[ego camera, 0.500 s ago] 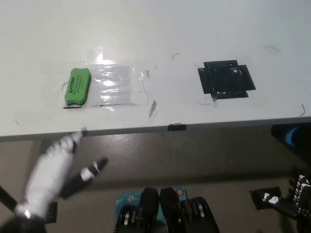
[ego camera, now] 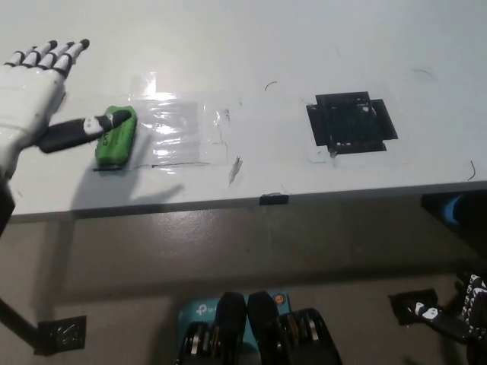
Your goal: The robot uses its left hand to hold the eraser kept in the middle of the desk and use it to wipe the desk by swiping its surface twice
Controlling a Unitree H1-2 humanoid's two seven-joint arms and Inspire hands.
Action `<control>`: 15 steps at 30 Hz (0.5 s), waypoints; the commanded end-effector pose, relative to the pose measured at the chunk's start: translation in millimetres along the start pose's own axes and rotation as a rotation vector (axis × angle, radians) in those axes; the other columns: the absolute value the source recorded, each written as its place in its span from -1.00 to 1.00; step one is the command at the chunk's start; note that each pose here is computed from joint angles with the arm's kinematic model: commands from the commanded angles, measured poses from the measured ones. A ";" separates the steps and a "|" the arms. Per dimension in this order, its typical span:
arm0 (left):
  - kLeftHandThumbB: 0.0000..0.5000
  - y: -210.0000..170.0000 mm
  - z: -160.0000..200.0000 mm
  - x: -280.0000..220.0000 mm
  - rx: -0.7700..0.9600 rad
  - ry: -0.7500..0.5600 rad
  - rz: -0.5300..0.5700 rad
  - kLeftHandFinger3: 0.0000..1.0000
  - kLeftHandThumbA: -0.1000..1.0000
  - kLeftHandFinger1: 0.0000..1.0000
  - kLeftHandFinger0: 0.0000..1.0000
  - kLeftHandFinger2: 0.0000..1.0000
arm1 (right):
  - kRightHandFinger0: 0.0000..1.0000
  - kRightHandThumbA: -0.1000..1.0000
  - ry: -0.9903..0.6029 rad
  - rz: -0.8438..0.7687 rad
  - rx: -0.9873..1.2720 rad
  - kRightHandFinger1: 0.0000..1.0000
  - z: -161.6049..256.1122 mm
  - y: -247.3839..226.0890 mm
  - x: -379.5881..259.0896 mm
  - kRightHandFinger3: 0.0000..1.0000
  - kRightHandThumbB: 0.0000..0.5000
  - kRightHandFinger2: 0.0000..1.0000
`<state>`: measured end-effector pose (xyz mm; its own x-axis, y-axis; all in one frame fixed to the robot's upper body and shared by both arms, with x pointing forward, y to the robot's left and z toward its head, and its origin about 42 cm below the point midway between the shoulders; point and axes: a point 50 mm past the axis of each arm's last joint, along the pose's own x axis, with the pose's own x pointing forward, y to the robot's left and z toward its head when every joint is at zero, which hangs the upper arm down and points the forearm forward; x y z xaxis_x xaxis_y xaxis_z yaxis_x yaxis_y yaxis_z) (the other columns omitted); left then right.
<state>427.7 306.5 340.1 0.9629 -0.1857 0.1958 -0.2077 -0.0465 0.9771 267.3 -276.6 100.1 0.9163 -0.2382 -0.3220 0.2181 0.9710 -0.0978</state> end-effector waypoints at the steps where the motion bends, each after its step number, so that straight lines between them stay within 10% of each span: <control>1: -0.06 10.9 -3.6 25.2 0.102 -0.017 -0.003 1.00 1.00 1.00 1.00 1.00 | 1.00 1.00 -0.052 -0.022 -0.008 1.00 16.2 -5.8 1.3 1.00 -0.91 1.00; 15: -0.39 -52.4 4.6 84.7 -0.035 0.078 -0.162 1.00 1.00 1.00 1.00 1.00 | 1.00 1.00 -0.048 -0.018 -0.034 1.00 13.9 -4.2 -1.5 1.00 -0.94 1.00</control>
<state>508.3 295.5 288.4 0.9961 -0.0753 -0.0466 0.0423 -0.0571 0.9975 266.8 -277.9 100.0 0.9140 -0.2454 -0.3230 0.2206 0.9689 -0.1118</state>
